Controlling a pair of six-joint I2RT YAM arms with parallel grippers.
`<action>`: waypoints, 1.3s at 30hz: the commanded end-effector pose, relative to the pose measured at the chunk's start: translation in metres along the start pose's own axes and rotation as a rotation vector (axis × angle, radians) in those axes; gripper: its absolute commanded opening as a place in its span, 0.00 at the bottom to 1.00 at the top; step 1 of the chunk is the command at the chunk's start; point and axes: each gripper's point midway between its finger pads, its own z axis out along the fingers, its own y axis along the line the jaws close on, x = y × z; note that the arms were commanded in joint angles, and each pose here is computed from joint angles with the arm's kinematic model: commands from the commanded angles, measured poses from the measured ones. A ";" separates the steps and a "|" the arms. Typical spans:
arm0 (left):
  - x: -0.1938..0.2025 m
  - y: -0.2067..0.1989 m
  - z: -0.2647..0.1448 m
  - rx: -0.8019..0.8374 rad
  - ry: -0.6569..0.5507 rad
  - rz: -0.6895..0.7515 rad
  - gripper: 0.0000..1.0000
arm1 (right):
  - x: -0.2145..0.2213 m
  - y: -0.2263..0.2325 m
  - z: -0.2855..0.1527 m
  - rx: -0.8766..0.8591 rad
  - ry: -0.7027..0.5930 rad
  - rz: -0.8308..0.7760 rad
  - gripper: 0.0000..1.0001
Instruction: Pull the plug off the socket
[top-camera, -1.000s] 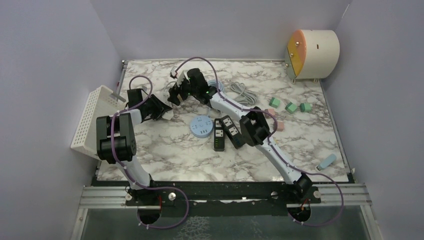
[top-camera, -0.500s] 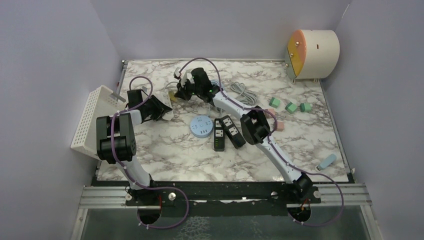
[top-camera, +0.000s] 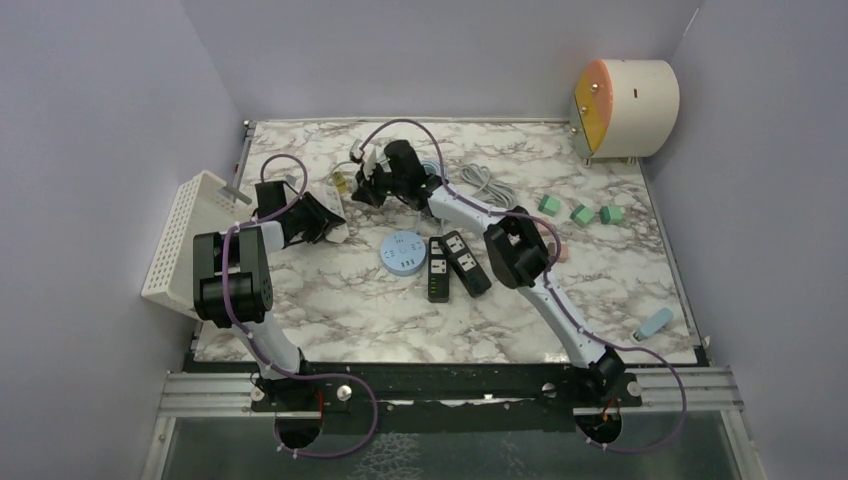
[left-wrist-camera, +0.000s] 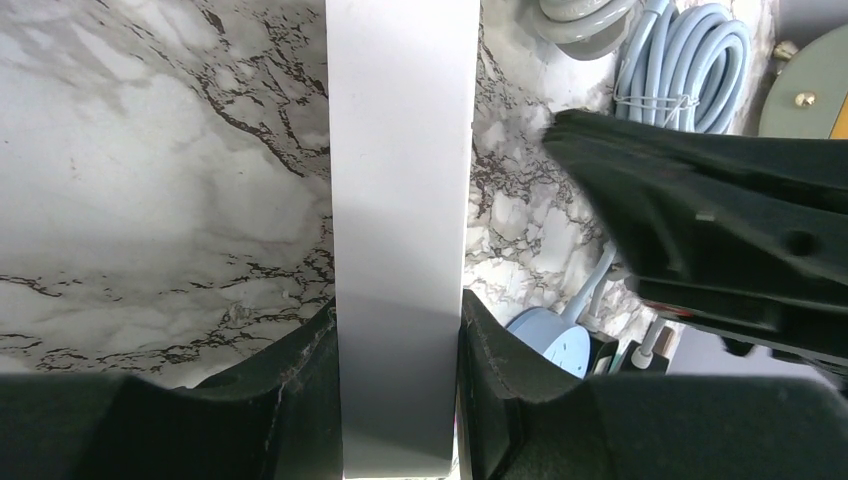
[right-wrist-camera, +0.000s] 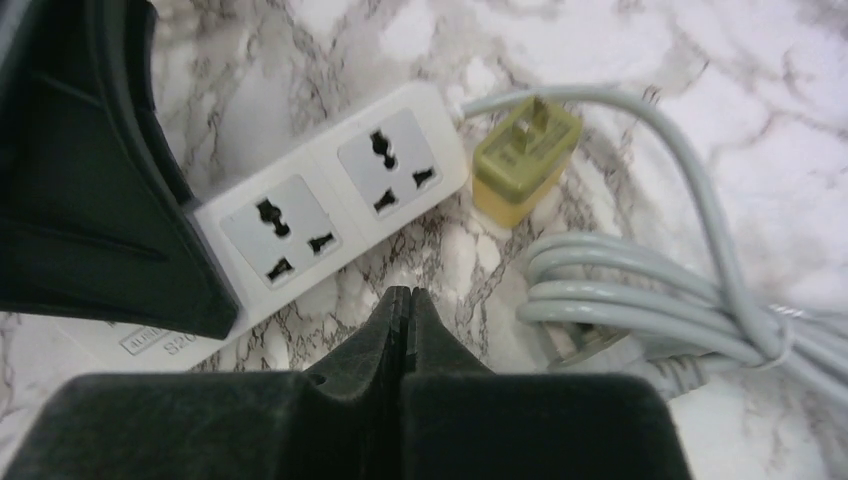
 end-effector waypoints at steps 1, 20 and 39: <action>0.015 0.013 -0.004 -0.038 0.039 -0.053 0.00 | -0.107 -0.008 -0.032 0.061 -0.187 -0.085 0.01; 0.160 -0.059 -0.041 0.134 0.303 0.046 0.00 | -0.087 0.007 -0.084 0.162 -0.094 0.038 0.26; 0.075 -0.027 -0.032 -0.025 0.112 0.047 0.00 | -0.048 -0.025 -0.146 0.445 0.144 0.225 0.58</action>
